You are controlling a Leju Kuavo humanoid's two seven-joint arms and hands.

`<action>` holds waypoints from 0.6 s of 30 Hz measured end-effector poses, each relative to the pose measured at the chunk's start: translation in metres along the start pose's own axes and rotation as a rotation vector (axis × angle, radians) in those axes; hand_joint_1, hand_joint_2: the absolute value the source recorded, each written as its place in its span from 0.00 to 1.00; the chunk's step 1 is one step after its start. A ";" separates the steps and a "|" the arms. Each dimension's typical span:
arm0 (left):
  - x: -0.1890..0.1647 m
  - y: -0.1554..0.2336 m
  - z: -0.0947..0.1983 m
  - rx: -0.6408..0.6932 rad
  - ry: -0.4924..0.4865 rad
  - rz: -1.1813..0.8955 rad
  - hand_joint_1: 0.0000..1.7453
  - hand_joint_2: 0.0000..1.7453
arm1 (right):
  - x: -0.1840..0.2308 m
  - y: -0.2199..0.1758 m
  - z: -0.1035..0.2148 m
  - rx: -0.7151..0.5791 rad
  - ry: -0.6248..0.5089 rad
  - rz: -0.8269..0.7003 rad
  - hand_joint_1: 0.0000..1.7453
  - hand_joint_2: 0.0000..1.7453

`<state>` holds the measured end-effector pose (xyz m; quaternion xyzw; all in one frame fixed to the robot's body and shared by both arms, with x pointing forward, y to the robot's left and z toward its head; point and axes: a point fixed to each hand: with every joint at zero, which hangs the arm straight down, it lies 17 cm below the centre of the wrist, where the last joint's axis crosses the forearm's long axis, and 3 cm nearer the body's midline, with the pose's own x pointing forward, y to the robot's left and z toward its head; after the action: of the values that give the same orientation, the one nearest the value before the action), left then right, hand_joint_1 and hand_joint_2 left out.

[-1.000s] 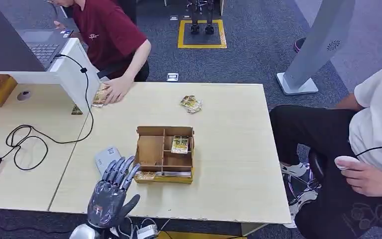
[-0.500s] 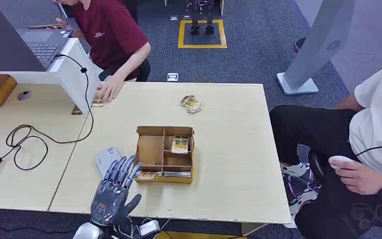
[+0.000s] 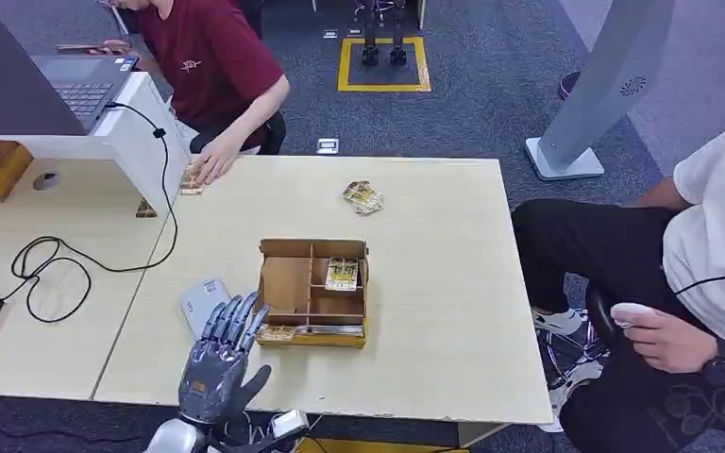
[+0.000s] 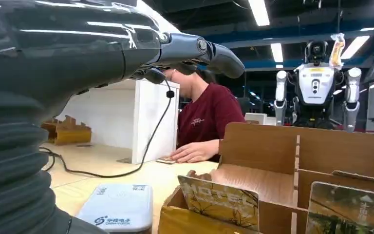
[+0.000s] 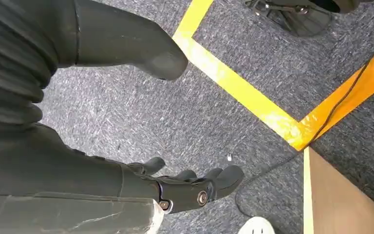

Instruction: Pass the card to the sensor for recognition and then transmit it.

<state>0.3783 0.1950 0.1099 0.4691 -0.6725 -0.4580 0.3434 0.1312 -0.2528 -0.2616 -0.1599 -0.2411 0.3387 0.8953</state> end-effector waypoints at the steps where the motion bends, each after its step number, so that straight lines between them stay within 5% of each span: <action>1: 0.000 -0.001 -0.001 -0.002 0.001 -0.002 0.00 1.00 | 0.000 0.000 0.000 0.000 0.000 0.000 0.00 1.00; 15: -0.002 -0.023 0.001 -0.050 0.040 0.027 0.00 1.00 | 0.001 -0.001 0.000 -0.001 -0.002 0.002 0.00 1.00; 16: -0.002 -0.024 0.001 -0.051 0.042 0.031 1.00 1.00 | 0.001 -0.001 0.000 -0.001 -0.002 0.002 0.00 1.00; 18: -0.002 -0.025 0.000 -0.054 0.046 0.043 1.00 1.00 | 0.001 -0.001 0.000 -0.001 -0.002 0.001 0.00 1.00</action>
<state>0.3864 0.1931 0.0861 0.4555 -0.6616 -0.4577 0.3813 0.1325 -0.2527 -0.2613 -0.1602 -0.2420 0.3394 0.8947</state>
